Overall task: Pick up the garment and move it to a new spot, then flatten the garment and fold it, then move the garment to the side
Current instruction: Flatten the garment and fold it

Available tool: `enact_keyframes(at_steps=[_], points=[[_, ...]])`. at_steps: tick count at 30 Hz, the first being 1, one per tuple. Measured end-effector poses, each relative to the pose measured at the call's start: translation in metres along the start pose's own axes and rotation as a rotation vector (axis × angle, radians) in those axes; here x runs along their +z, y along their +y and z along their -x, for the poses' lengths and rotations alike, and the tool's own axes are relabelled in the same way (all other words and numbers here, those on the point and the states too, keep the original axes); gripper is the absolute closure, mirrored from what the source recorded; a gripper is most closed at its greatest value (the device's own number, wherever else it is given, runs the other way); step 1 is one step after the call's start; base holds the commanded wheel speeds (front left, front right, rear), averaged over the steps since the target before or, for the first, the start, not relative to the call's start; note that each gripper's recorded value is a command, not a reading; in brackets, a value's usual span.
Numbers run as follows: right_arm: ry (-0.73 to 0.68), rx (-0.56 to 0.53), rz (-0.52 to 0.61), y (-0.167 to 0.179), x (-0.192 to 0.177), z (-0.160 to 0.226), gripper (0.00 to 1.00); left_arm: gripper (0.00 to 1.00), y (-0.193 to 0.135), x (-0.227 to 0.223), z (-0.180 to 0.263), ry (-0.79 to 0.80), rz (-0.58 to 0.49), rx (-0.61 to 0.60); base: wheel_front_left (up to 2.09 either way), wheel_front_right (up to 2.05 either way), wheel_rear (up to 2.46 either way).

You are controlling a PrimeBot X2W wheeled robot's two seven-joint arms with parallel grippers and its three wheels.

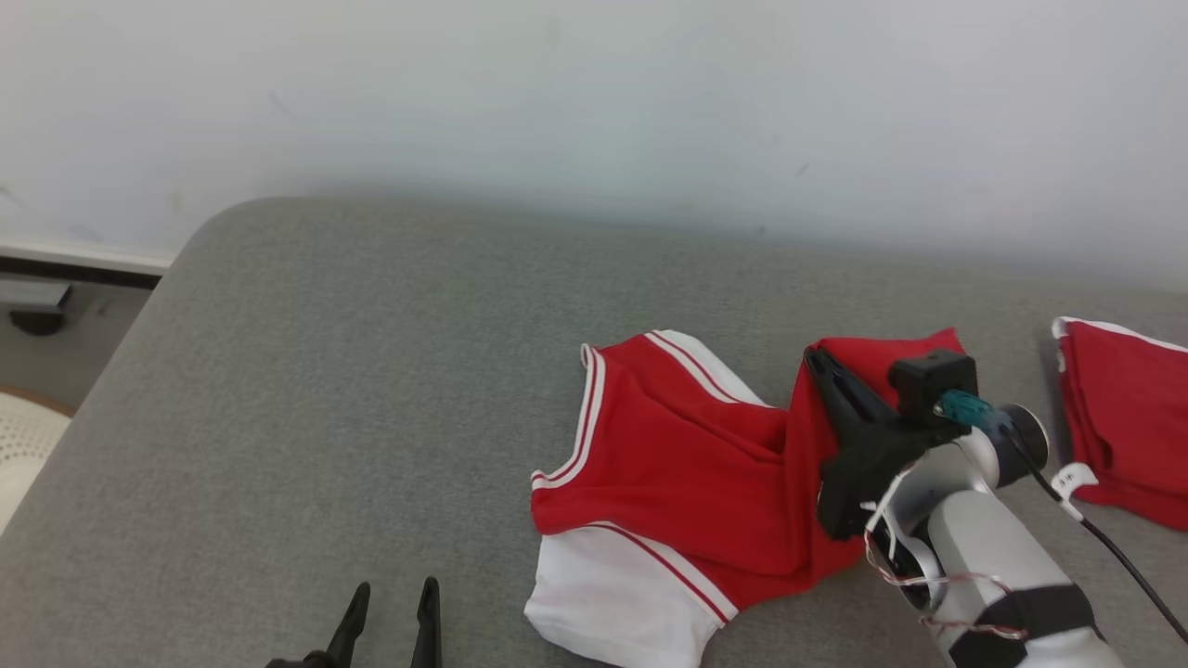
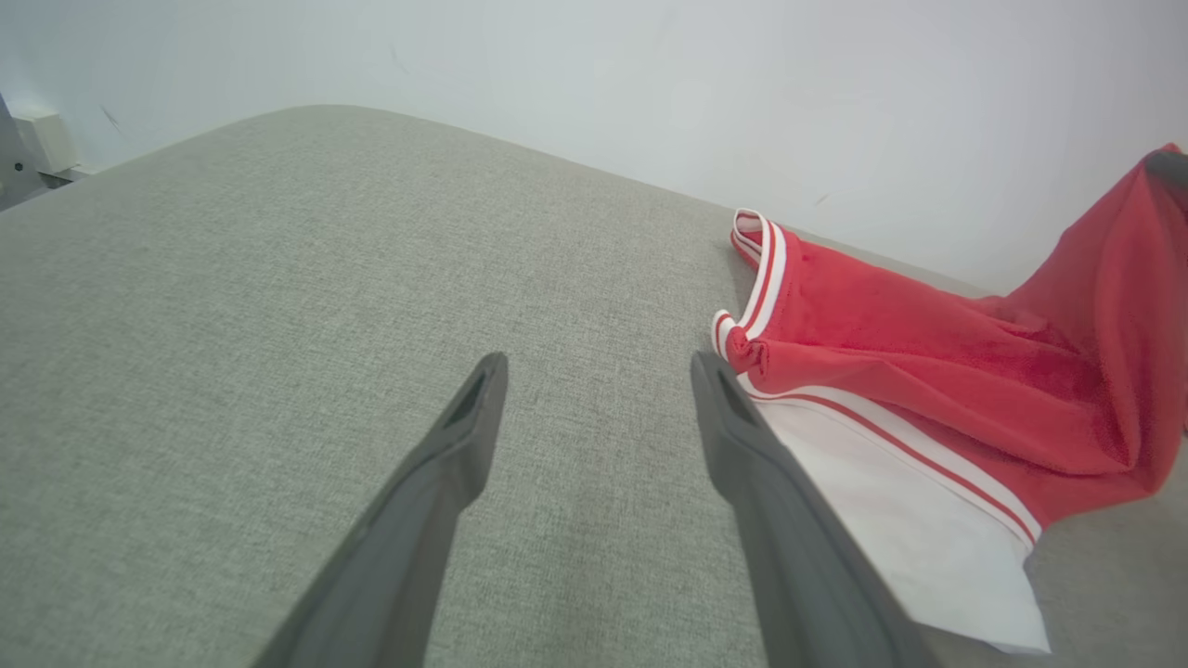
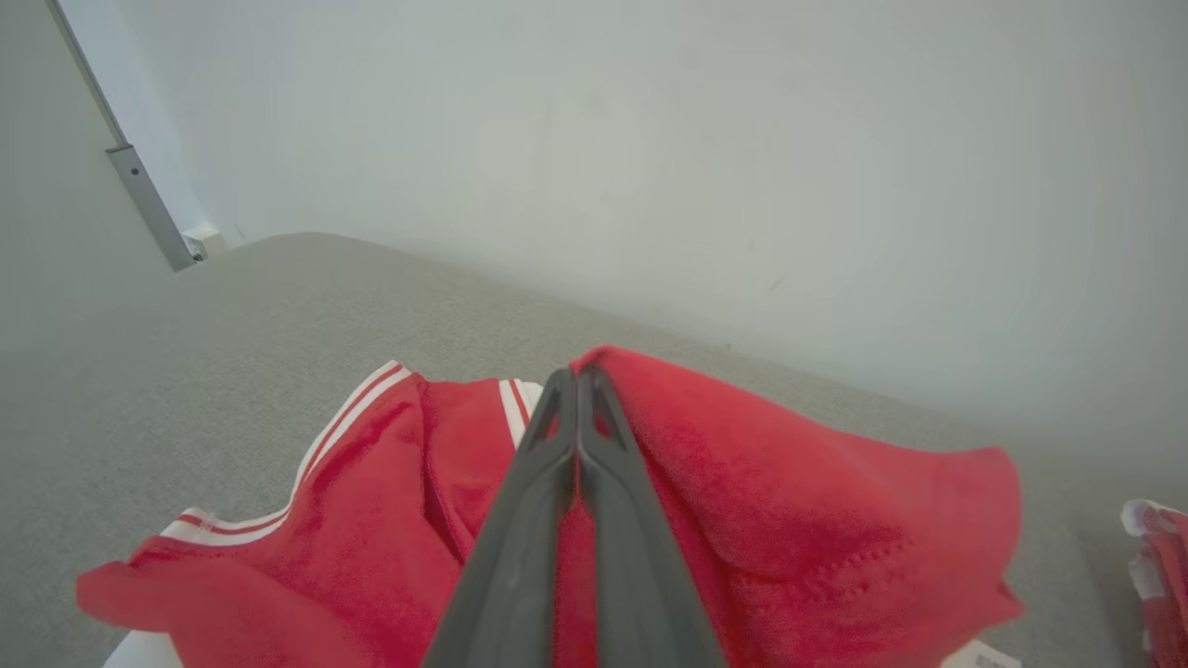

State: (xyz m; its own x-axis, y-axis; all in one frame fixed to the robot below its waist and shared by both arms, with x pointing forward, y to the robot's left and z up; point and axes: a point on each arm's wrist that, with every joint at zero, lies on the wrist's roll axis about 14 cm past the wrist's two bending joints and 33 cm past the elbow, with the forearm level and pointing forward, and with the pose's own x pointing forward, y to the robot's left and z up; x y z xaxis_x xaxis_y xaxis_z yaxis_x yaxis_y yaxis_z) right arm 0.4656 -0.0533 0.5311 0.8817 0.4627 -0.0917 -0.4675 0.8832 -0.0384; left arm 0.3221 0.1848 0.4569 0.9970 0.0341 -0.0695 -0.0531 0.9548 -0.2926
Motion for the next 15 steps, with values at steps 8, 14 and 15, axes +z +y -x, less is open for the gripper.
enact_keyframes(at_steps=[8,14,15], points=[[0.126,0.049,0.036,0.016,-0.033,-0.042,1.0,0.0,0.01,0.003,0.001,-0.007,0.008,0.04,0.0,0.0,0.0],[0.125,0.052,0.017,0.021,-0.044,-0.055,0.0,0.0,0.017,0.001,0.001,0.001,0.005,0.063,0.0,0.0,0.0],[0.115,0.051,0.001,0.023,-0.044,-0.056,0.0,0.0,0.017,0.002,0.0,0.0,0.004,0.066,0.0,0.0,0.0]])
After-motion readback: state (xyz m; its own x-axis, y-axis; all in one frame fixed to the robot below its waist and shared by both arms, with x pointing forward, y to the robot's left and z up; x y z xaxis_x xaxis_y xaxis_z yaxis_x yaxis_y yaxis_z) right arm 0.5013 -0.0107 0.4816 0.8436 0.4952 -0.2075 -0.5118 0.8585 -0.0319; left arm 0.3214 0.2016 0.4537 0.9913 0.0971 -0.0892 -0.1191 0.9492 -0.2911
